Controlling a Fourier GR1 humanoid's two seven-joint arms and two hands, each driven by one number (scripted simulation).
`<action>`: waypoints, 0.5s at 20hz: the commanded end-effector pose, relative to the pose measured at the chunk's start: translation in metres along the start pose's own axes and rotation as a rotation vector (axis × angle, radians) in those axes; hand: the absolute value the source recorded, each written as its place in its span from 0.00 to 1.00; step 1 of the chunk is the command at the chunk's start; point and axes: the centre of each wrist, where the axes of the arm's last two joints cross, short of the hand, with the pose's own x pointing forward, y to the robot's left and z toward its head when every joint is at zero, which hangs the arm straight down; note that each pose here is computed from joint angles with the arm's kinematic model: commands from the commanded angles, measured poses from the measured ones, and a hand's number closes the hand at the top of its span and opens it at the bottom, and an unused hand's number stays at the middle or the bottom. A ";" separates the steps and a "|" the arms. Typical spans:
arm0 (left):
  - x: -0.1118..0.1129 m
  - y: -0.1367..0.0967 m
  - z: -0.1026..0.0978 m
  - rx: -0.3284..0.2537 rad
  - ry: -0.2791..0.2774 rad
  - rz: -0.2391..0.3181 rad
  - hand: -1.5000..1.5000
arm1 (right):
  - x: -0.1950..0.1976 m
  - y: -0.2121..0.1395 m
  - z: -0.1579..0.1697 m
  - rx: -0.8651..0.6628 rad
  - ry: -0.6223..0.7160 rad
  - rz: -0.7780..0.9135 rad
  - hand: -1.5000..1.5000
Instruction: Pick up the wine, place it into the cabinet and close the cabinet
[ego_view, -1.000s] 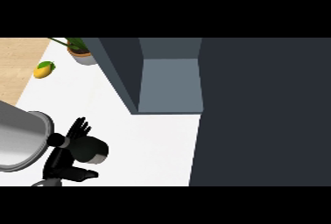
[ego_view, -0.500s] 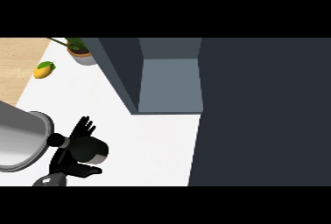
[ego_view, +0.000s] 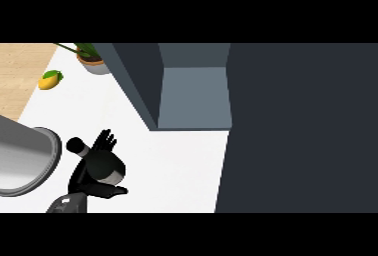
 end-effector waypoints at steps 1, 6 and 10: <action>0.002 -0.011 -0.008 -0.006 -0.089 0.044 0.00 | 0.007 -0.014 0.011 0.000 -0.046 -0.024 0.00; -0.005 -0.003 -0.003 0.002 -0.049 0.091 1.00 | 0.009 -0.007 0.023 0.001 -0.011 -0.016 0.00; 0.007 -0.014 -0.027 -0.043 -0.017 0.137 1.00 | 0.006 -0.013 0.003 -0.007 -0.020 -0.021 0.00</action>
